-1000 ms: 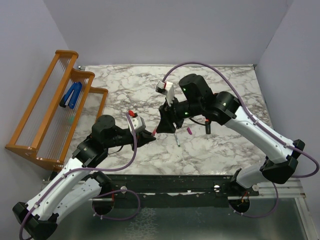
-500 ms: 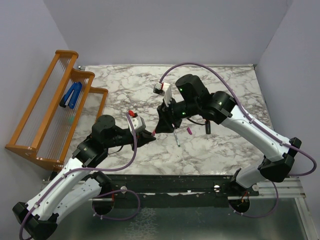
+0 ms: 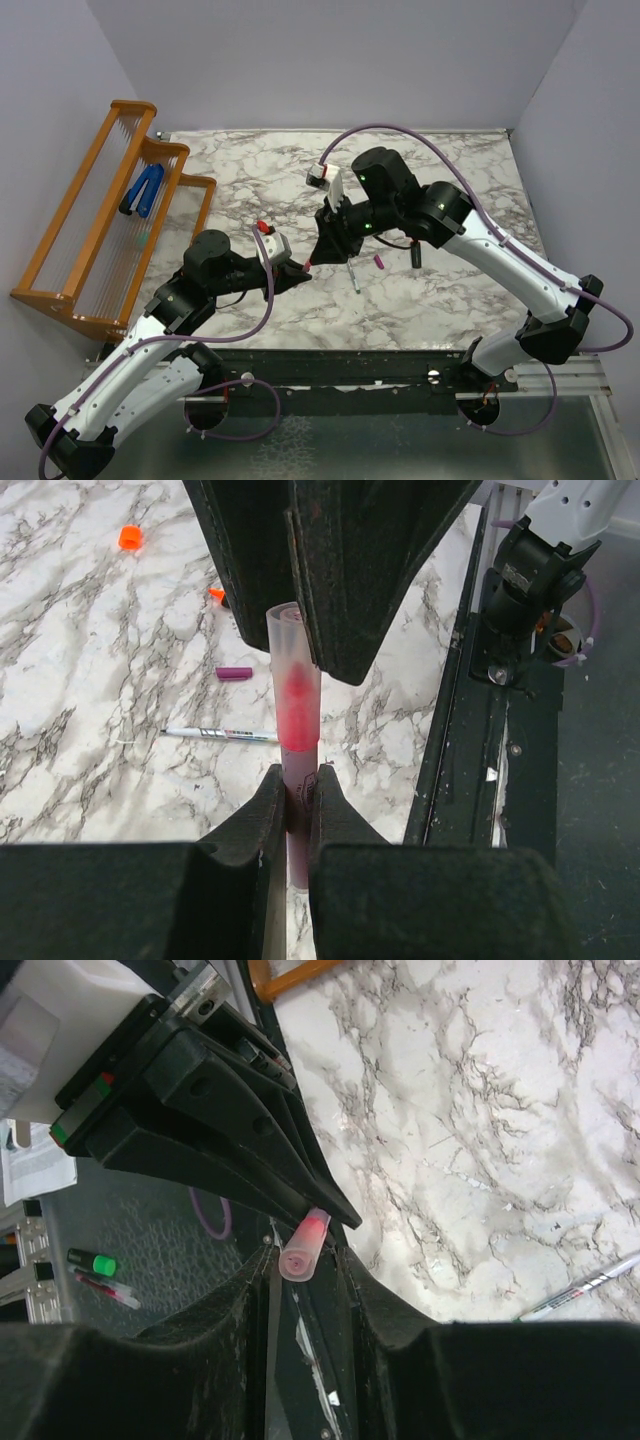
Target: Insert the pens into the pen caps
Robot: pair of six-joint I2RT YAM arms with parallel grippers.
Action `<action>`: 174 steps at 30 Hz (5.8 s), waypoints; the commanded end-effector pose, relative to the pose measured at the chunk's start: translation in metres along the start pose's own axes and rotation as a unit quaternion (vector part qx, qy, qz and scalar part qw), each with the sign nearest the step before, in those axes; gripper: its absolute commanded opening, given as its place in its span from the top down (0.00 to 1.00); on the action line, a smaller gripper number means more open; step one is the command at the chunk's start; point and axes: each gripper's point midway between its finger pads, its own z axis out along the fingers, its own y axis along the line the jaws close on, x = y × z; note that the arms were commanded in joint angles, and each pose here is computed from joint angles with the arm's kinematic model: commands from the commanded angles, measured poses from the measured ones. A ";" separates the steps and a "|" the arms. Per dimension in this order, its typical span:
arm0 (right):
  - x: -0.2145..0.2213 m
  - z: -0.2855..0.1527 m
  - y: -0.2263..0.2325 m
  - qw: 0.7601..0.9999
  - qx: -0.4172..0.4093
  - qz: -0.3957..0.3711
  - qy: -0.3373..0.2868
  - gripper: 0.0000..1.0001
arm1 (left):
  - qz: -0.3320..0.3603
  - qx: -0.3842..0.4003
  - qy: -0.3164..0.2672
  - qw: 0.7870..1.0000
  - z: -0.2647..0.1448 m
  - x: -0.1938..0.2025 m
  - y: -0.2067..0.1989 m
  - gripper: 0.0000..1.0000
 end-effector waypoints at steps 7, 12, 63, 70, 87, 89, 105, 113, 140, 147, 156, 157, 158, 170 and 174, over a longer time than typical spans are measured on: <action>-0.012 0.000 0.012 1.000 -0.026 -0.008 -0.011 0.80 | 0.013 -0.003 -0.010 1.000 0.001 -0.007 0.002 1.00; -0.008 0.001 0.012 1.000 -0.027 -0.006 -0.006 0.89 | 0.013 -0.004 -0.010 1.000 0.000 -0.007 0.002 1.00; 0.079 0.079 0.020 0.991 -0.080 0.052 0.092 0.99 | 0.100 -0.077 -0.137 0.983 -0.025 -0.084 0.014 1.00; 0.081 0.082 0.023 0.990 -0.083 0.051 0.097 1.00 | 0.118 -0.092 -0.211 0.966 -0.039 -0.114 0.010 1.00; 0.111 0.085 0.020 0.987 -0.073 0.059 0.130 0.99 | 0.142 -0.096 -0.259 0.951 -0.049 -0.144 0.006 1.00; 0.114 0.085 0.018 0.987 -0.069 0.060 0.134 1.00 | 0.142 -0.099 -0.255 0.951 -0.050 -0.144 0.006 1.00; -0.031 -0.006 0.007 0.990 0.100 -0.055 -0.082 0.07 | 0.024 -0.124 -0.061 0.990 -0.024 -0.029 0.029 1.00; -0.104 -0.194 0.010 0.876 0.255 -0.059 -0.406 0.00 | -0.055 -0.175 0.076 0.980 -0.004 0.046 0.061 1.00; 0.137 -0.027 -0.192 0.909 0.352 0.210 -0.080 0.12 | -0.264 -0.326 0.431 0.799 0.055 0.219 0.168 1.00; 0.146 0.005 -0.220 0.916 0.330 0.225 -0.030 0.26 | -0.282 -0.323 0.438 0.791 0.050 0.228 0.176 0.81; 0.124 0.042 -0.235 0.934 0.284 0.217 0.003 0.42 | -0.286 -0.321 0.423 0.798 0.047 0.218 0.178 0.54; 0.123 0.045 -0.236 0.935 0.280 0.216 0.009 0.43 | -0.289 -0.315 0.419 0.801 0.048 0.215 0.177 0.53; 0.124 0.047 -0.237 0.935 0.278 0.218 0.016 0.45 | -0.289 -0.312 0.416 0.804 0.048 0.213 0.176 0.51; 0.169 0.072 -0.240 0.925 0.298 0.214 0.103 0.53 | -0.291 -0.295 0.318 0.853 0.040 0.151 0.185 0.25; 0.184 0.079 -0.243 0.919 0.304 0.223 0.117 0.54 | -0.261 -0.294 0.271 0.879 0.039 0.110 0.189 0.25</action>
